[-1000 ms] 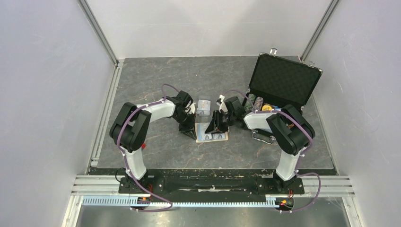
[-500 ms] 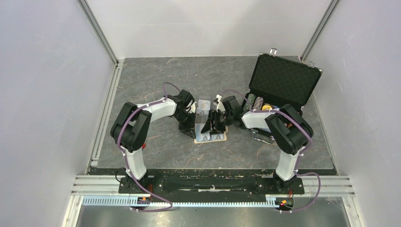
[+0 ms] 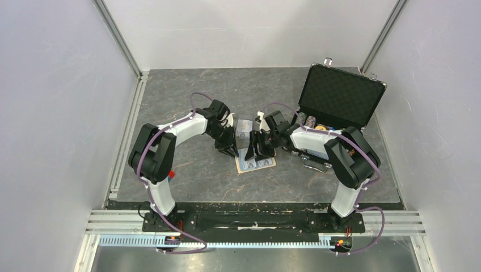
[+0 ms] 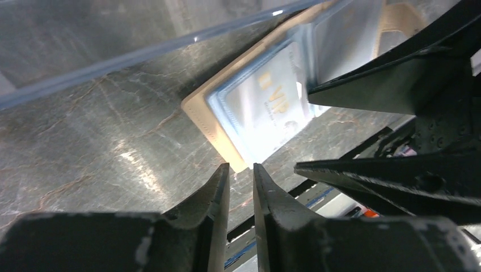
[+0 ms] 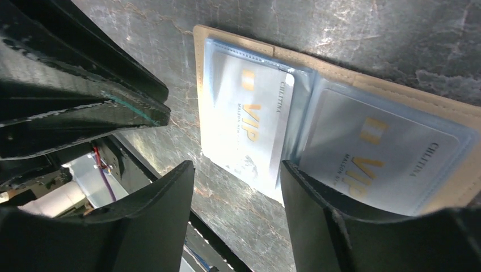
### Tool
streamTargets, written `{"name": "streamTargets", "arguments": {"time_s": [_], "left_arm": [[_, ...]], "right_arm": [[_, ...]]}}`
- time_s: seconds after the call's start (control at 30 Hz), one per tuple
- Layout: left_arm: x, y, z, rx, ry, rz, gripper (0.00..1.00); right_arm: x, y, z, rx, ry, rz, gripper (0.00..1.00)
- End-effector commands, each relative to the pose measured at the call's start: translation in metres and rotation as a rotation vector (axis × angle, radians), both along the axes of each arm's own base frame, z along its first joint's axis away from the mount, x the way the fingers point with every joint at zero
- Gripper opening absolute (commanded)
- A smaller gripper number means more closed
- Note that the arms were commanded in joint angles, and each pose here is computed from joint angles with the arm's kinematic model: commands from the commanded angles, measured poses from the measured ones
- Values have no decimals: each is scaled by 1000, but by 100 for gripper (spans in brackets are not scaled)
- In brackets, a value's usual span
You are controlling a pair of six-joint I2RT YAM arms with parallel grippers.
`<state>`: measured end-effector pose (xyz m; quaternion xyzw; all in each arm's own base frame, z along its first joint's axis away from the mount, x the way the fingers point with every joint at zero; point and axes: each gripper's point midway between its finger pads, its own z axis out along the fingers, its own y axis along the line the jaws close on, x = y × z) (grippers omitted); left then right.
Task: Put the credit cards into the card holder
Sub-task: Insert the credit card into the card holder.
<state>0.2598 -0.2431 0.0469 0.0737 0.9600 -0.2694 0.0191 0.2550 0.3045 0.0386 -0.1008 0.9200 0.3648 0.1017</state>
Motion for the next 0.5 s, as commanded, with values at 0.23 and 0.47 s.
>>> {"name": "streamTargets", "arguments": {"time_s": [0.23, 0.47], "left_arm": [[10, -30, 19, -173, 24, 20, 34], [12, -30, 5, -153, 56, 64, 41]], "right_arm": [[10, -6, 20, -51, -91, 66, 32], [8, -8, 3, -72, -78, 92, 13]]}}
